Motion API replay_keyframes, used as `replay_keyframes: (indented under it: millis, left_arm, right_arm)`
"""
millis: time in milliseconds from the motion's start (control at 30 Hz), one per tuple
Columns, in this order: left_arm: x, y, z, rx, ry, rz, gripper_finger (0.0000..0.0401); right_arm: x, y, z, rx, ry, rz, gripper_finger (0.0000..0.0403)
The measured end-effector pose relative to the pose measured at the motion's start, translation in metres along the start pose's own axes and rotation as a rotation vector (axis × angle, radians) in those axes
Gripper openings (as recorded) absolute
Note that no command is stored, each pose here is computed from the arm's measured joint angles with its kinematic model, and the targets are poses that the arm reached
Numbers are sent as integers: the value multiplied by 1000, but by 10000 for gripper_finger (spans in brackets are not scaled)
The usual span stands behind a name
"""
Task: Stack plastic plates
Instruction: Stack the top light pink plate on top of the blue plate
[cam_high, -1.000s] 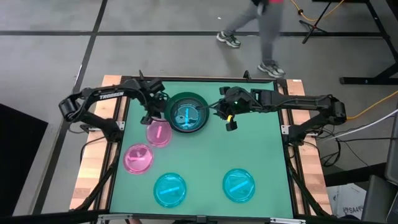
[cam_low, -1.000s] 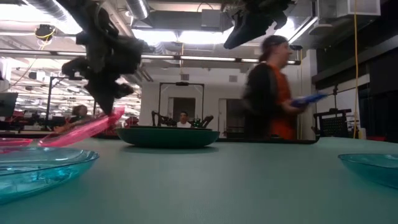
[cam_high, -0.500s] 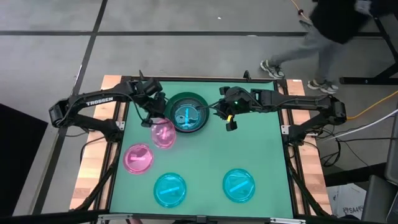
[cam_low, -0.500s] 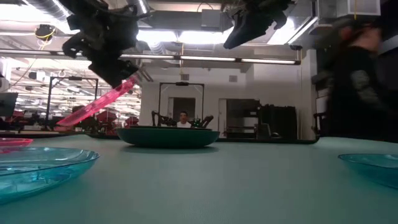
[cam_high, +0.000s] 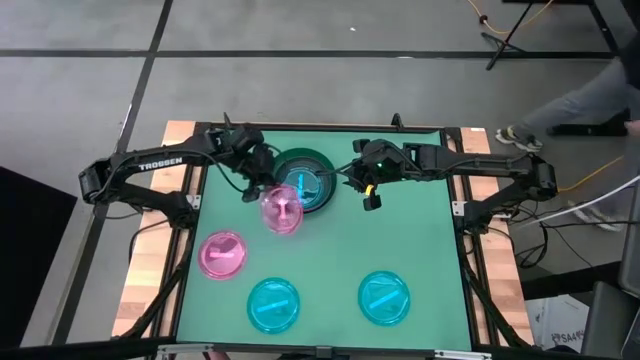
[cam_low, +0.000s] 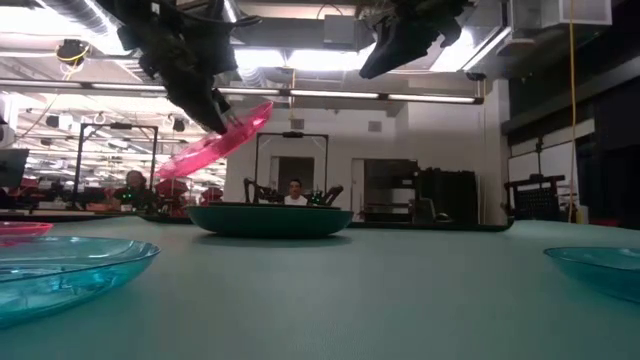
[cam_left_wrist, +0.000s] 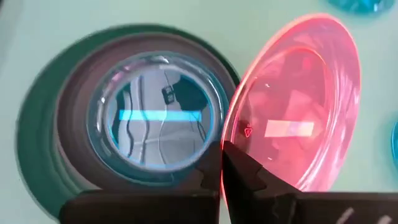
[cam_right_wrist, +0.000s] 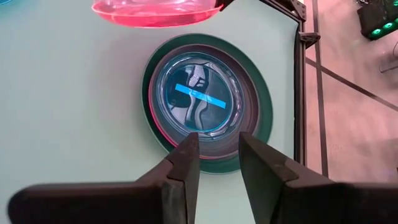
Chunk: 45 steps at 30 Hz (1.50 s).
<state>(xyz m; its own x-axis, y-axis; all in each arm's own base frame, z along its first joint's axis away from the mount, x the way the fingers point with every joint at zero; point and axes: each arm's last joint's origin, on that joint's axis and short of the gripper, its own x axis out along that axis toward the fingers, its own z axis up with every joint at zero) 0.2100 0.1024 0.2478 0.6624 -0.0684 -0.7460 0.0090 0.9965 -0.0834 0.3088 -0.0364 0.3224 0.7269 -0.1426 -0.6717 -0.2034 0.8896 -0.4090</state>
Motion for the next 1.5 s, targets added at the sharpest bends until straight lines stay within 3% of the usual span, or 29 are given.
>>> replay_keyframes:
  millis: [400,900,1167,1500]
  left_arm:
    - [6,30,18,-217,-216,132,0]
    - [56,77,-16,-579,-32,146,0]
    - [58,88,-31,-654,38,159,0]
    - [59,86,-31,-649,50,157,0]
  right_arm:
    - [0,0,1,0,-7,-4,101]
    - [0,0,1,0,-7,-4,101]
    - [0,0,1,0,-7,-4,101]
    - [0,0,1,0,-6,-4,101]
